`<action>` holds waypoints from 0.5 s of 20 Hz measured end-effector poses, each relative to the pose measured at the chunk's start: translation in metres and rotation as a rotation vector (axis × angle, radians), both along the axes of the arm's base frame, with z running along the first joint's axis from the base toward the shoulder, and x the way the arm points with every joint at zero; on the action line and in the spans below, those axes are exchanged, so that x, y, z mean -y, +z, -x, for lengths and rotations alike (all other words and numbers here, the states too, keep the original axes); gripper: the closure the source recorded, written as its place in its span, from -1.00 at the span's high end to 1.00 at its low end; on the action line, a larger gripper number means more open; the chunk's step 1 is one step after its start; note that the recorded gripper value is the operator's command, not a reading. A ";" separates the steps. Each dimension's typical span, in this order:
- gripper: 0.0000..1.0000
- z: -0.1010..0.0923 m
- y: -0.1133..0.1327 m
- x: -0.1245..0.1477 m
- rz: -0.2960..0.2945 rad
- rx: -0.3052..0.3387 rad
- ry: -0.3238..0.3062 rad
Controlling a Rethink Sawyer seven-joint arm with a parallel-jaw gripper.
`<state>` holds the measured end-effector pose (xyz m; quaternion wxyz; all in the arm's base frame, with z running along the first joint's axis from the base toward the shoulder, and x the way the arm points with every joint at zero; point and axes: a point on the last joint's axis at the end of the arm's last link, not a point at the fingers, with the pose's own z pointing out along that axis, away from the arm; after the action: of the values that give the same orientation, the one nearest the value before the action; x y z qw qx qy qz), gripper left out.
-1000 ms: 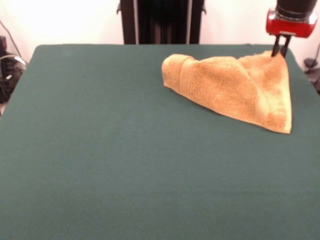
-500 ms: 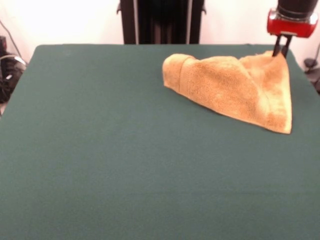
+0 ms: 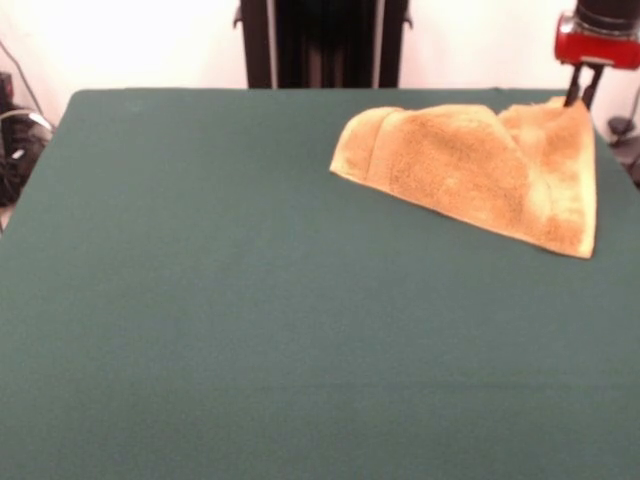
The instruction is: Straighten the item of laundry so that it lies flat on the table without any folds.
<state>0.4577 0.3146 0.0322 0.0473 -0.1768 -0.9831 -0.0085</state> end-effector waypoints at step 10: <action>-1.00 0.004 -0.007 -0.005 0.011 0.005 -0.080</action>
<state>0.4540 0.3194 0.0249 0.0437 -0.2162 -0.9754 -0.0053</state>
